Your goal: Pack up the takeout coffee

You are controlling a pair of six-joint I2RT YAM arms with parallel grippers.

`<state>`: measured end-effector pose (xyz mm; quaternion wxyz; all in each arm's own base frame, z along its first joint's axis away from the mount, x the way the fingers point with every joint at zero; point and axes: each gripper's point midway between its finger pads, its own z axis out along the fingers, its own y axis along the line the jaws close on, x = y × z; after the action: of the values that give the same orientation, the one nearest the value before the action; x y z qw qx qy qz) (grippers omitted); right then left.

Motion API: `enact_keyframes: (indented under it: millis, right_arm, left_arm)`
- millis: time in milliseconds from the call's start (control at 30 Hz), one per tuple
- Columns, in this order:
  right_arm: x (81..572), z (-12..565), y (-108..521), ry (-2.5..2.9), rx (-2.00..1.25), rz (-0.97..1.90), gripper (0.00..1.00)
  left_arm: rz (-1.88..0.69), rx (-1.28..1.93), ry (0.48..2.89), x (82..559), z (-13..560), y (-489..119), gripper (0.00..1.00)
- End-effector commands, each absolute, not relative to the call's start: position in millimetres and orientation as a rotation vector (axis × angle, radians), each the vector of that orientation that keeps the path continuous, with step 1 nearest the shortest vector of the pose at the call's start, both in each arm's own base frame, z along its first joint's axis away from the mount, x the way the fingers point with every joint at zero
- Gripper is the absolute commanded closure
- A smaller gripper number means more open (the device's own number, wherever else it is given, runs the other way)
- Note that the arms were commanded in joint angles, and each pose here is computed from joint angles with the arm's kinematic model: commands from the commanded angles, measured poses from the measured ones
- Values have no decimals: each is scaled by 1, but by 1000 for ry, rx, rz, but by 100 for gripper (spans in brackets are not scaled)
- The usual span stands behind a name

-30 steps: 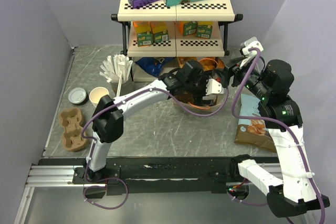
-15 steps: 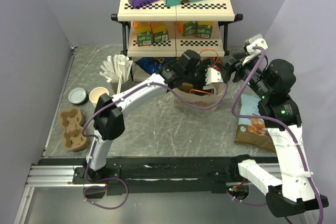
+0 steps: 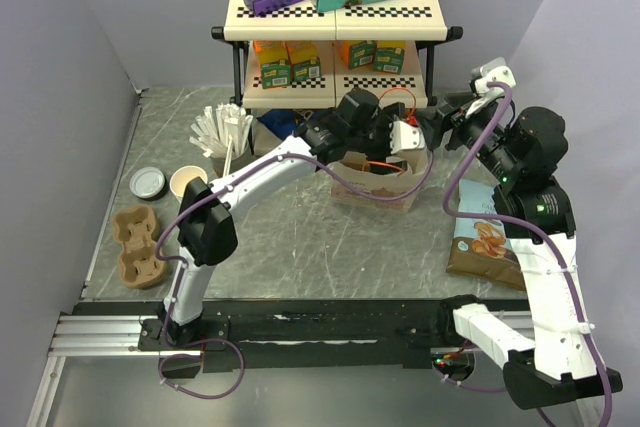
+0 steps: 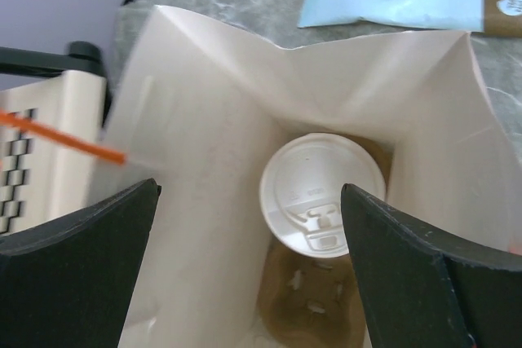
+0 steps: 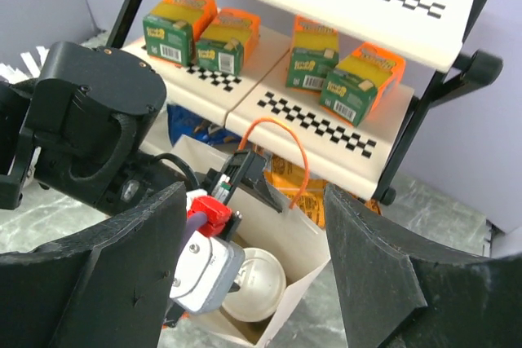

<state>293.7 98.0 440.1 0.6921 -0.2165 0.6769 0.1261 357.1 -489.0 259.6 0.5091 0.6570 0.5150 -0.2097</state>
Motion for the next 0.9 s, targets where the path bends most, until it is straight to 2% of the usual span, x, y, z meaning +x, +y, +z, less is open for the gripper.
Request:
enact_keyframes:
  millis: [0, 533, 867]
  right_arm:
    - [302, 427, 86, 1583, -458, 246, 27]
    - [306, 449, 77, 1560, -429, 230, 27]
    - [301, 470, 74, 1497, -402, 214, 27]
  left_arm:
    - [-522, 1378, 1009, 358, 389, -481, 1]
    - [-545, 1225, 900, 343, 469, -459, 0]
    - [-332, 1079, 915, 369, 491, -430, 1]
